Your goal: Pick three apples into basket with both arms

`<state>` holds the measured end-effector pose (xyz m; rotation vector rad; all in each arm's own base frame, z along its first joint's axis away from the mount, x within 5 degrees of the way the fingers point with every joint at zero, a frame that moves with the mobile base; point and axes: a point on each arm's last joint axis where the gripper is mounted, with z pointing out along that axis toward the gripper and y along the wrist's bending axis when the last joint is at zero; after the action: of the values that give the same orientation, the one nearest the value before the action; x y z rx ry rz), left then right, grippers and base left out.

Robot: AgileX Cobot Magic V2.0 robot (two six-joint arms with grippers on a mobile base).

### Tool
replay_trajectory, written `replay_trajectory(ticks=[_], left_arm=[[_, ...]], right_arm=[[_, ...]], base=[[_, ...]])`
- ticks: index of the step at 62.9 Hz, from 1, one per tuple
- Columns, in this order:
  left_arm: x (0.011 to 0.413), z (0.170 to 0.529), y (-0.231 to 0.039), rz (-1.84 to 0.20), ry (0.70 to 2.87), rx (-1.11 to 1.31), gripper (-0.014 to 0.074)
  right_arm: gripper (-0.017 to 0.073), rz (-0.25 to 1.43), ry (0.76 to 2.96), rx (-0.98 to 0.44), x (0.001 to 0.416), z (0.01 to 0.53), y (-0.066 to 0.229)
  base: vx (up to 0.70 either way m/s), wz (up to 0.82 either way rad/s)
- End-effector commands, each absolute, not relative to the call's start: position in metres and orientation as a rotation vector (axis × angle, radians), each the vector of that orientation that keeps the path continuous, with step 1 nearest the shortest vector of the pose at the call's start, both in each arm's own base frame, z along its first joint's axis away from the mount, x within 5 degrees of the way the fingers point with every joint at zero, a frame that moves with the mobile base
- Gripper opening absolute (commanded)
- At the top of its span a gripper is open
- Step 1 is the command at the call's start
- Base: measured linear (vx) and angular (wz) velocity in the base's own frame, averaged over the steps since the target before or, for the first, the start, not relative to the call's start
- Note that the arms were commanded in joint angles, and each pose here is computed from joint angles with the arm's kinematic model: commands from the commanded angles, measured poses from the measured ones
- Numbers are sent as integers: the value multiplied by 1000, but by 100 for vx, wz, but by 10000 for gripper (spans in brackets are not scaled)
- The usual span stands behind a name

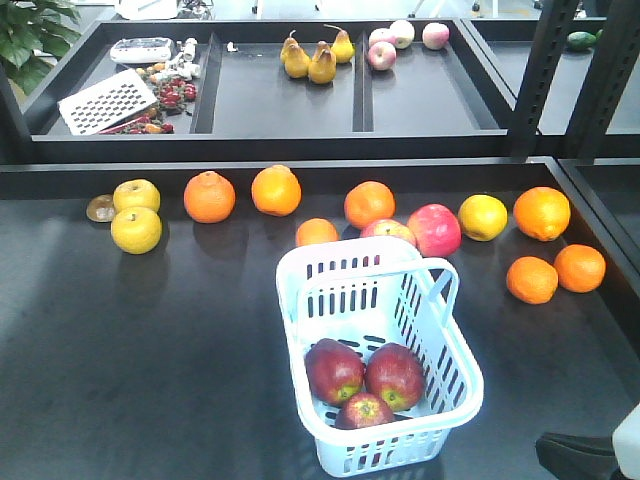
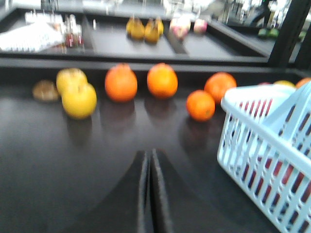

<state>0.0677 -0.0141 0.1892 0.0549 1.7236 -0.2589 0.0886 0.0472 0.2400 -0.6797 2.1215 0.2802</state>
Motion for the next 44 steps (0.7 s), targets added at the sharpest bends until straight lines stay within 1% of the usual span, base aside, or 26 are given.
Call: replay_trajectory(ticks=[1, 9, 22, 44], left_arm=[[61, 195, -13, -228, 1615, 99, -6], [55, 194, -8, -141, 1595, 81, -6], [56, 193, 1, -84, 1599, -112, -6], [56, 196, 2, -67, 1565, -125, -6]], right_arm=[[-8, 267, 2054, -640, 93, 253, 47], [-8, 268, 2054, -640, 93, 253, 47], [-8, 269, 2057, -642, 93, 253, 47], [-8, 269, 2058, -643, 93, 253, 47]], base=[[0, 0], [0, 0], [0, 0], [0, 0]])
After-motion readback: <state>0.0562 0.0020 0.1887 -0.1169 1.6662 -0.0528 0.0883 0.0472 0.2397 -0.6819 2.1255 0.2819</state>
